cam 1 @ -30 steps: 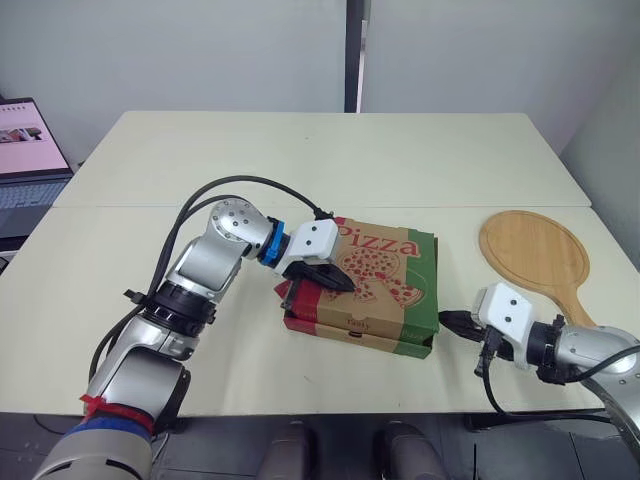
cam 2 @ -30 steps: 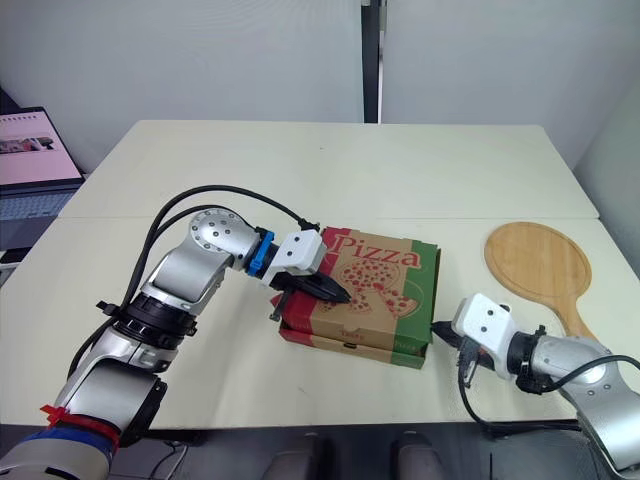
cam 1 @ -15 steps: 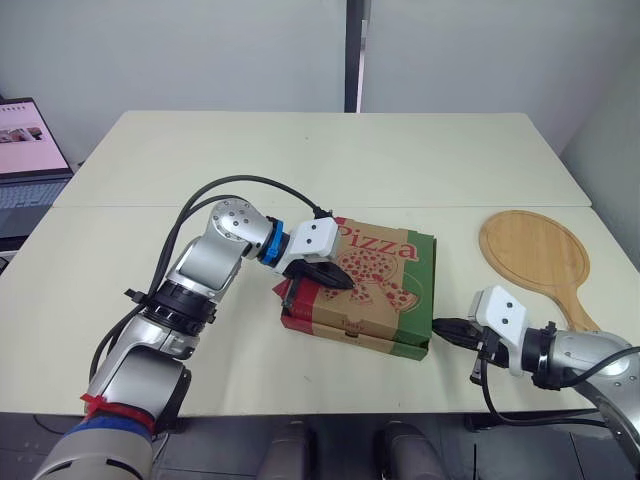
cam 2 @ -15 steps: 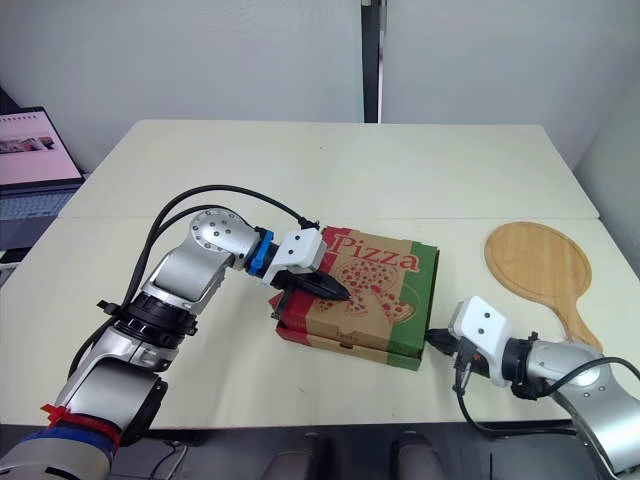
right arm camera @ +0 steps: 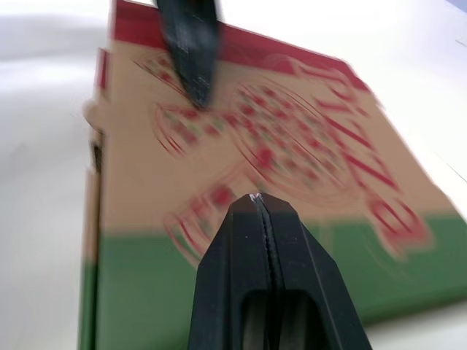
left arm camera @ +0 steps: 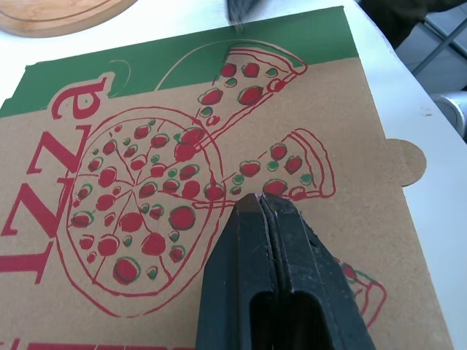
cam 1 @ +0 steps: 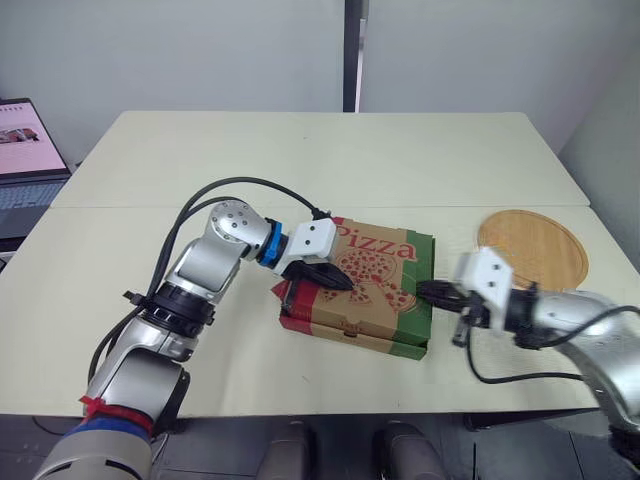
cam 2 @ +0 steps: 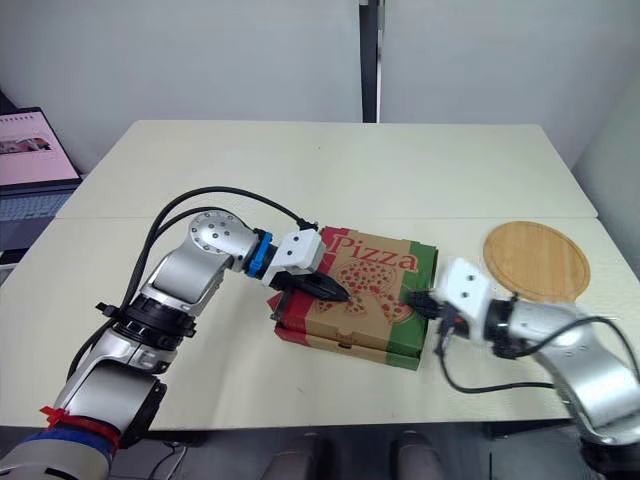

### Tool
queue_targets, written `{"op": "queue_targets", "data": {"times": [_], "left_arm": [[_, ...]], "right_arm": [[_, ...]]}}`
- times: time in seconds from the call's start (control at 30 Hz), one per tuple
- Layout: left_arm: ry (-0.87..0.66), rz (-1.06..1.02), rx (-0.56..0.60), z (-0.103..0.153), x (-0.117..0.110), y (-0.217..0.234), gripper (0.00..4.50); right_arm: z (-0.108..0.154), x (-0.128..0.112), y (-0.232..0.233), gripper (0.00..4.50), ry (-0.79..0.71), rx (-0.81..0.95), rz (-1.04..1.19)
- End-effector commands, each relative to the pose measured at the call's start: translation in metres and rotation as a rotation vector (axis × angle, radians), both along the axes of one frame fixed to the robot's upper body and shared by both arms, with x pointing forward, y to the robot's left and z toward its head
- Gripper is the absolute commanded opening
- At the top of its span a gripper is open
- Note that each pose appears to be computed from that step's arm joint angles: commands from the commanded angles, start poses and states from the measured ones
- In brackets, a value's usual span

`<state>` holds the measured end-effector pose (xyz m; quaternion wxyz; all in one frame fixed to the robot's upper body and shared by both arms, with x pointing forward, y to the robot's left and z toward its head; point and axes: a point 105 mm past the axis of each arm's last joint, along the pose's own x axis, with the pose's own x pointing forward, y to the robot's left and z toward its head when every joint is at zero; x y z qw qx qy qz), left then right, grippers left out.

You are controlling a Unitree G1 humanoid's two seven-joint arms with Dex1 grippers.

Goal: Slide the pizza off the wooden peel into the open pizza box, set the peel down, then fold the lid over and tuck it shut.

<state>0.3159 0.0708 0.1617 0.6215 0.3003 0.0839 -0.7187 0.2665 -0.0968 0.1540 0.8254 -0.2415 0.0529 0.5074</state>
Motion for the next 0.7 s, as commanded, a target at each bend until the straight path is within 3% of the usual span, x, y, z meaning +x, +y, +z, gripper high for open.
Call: {"op": "queue_targets", "data": {"times": [0.03, 0.2, 0.3, 0.4, 0.57, 0.7], "left_arm": [[-0.025, 0.011, -0.052, 0.016, -0.002, 0.003, 0.0], [-0.04, 0.083, -0.111, 0.039, -0.004, 0.023, 0.0], [-0.153, 0.211, -0.067, 0.052, 0.014, 0.057, 0.0], [-0.172, 0.278, -0.018, 0.056, 0.02, 0.083, 0.0], [-0.136, 0.303, 0.14, 0.044, 0.014, 0.125, 0.0], [-0.099, 0.297, 0.173, 0.031, 0.01, 0.131, 0.0]], "right_arm": [[0.0, 0.006, 0.013, 0.04, -0.041, -0.026, 0.046], [0.003, 0.014, 0.034, 0.04, -0.065, -0.039, 0.131], [0.005, 0.019, 0.045, 0.04, -0.08, -0.051, 0.169], [0.005, 0.022, 0.049, 0.04, -0.088, -0.06, 0.19], [0.007, 0.024, 0.054, 0.04, -0.096, -0.067, 0.221], [0.007, 0.024, 0.055, 0.04, -0.095, -0.069, 0.234]]}}
